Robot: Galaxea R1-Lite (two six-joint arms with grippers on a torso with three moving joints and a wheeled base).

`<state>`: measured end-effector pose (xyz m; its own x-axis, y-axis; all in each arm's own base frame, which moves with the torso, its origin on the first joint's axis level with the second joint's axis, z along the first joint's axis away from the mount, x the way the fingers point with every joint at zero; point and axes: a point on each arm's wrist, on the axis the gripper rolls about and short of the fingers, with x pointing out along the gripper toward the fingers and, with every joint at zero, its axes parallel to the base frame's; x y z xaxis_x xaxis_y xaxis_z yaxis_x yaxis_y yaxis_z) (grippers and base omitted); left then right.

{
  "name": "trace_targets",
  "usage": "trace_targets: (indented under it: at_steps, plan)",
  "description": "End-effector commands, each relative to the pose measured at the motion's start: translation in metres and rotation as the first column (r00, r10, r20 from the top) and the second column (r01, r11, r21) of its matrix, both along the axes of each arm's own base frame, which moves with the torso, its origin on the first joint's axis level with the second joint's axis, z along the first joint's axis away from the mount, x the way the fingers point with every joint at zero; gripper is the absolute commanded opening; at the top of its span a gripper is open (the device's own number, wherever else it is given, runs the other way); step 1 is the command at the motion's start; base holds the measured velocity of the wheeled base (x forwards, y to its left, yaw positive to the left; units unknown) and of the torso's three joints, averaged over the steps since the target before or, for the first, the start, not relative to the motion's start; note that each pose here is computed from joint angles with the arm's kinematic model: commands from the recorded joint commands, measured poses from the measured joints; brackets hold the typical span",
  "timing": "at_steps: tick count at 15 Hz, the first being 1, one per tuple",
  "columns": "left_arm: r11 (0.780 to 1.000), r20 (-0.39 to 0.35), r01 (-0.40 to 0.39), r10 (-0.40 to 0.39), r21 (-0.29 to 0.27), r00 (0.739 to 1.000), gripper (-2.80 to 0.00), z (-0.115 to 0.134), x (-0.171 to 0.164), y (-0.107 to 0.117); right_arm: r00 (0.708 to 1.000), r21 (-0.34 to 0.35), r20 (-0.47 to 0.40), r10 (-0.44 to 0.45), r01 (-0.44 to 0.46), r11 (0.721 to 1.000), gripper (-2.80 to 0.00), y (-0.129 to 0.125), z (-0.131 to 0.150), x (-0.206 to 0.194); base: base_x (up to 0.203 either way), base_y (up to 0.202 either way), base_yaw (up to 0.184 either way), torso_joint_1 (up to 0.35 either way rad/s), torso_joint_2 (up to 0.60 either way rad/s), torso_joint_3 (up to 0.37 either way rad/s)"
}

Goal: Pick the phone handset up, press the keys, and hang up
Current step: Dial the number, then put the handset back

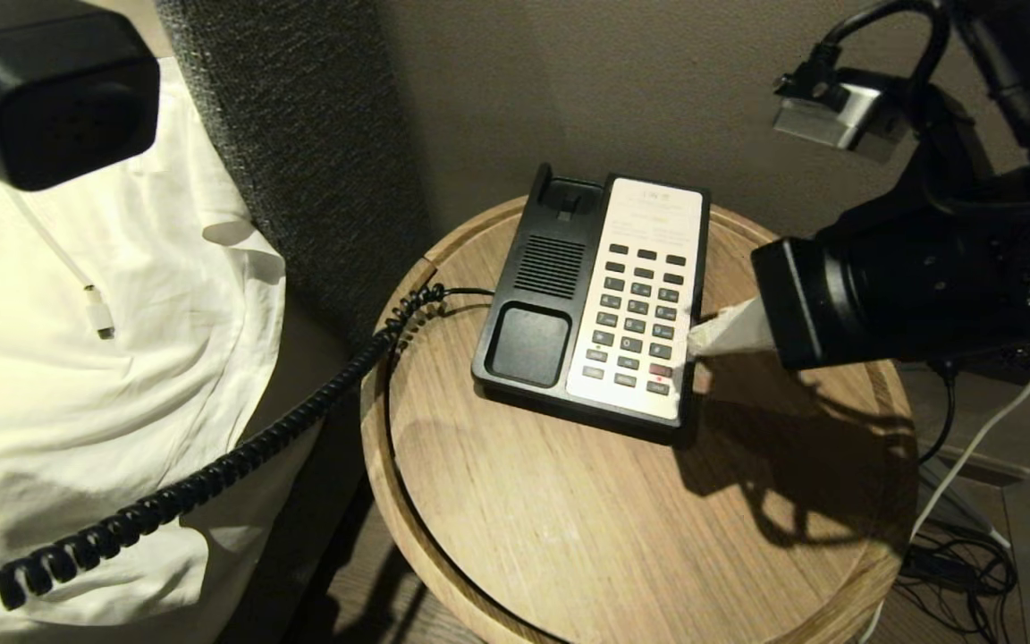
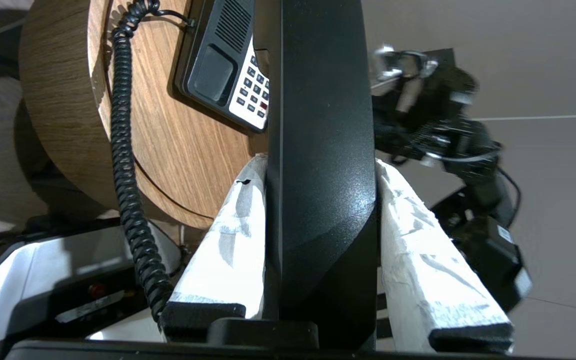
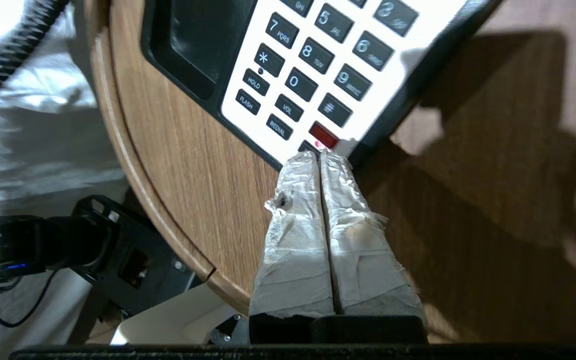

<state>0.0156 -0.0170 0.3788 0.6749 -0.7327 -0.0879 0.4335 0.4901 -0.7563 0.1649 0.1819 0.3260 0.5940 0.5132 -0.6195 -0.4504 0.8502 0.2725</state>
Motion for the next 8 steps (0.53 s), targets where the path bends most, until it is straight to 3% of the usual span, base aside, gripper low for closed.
trace_targets:
  at_steps: [1, 8]
  plan:
    - [0.999, -0.014, 0.002, -0.001, 0.051, 1.000, -2.80, -0.001, 0.010, -0.014, 0.999, 0.044, 0.035, -0.005, 0.003, 0.999, -2.80, -0.022, 0.016, -0.019, 0.000, 0.000, 0.000, 0.000, 0.00, 0.000]
    - [0.973, 0.023, -0.036, 0.031, 0.227, 0.999, -2.80, 0.004, 0.047, -0.061, 0.995, 0.115, 0.080, -0.057, 0.048, 0.992, -2.80, -0.077, 0.042, -0.064, 0.000, 0.000, 0.000, 0.000, 0.00, 0.000]
